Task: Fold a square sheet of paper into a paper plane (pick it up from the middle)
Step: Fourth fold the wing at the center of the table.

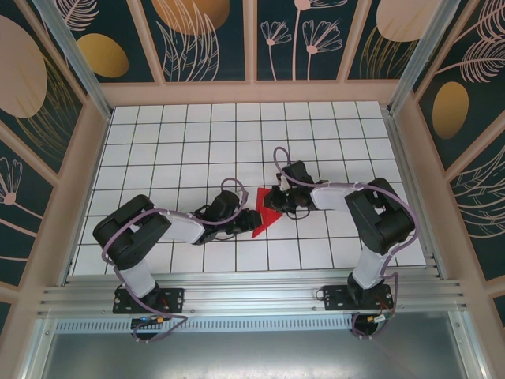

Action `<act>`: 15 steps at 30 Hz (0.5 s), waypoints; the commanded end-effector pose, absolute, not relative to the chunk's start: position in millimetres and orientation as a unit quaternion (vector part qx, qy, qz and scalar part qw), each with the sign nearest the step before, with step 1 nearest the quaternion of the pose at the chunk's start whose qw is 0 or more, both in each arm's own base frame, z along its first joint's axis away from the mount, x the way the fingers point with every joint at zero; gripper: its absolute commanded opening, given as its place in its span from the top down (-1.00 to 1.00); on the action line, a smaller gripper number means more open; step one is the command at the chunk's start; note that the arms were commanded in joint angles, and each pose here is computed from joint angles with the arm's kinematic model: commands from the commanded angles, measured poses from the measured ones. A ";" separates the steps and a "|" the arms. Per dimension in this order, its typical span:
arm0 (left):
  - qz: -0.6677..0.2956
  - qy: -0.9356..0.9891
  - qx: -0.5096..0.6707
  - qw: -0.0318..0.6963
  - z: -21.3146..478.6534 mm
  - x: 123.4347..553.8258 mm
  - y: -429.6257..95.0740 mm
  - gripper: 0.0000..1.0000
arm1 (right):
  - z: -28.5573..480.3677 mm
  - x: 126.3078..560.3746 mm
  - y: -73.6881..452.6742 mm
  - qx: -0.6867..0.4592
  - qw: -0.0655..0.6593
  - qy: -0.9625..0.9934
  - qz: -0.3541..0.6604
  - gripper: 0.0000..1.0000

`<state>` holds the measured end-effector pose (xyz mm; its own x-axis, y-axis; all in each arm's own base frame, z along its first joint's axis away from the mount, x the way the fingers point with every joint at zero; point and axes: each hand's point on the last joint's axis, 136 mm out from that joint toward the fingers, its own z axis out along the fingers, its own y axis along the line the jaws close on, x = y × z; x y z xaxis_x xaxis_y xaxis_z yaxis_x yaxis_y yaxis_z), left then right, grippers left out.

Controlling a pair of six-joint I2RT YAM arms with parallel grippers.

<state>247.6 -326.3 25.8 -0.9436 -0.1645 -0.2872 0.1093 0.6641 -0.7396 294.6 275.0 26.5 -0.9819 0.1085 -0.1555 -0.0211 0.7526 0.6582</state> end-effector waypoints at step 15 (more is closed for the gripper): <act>-0.338 0.919 -0.005 0.202 19.4 266.2 -309.4 0.88 | 36.5 296.8 275.9 0.014 0.099 0.929 0.356 0.75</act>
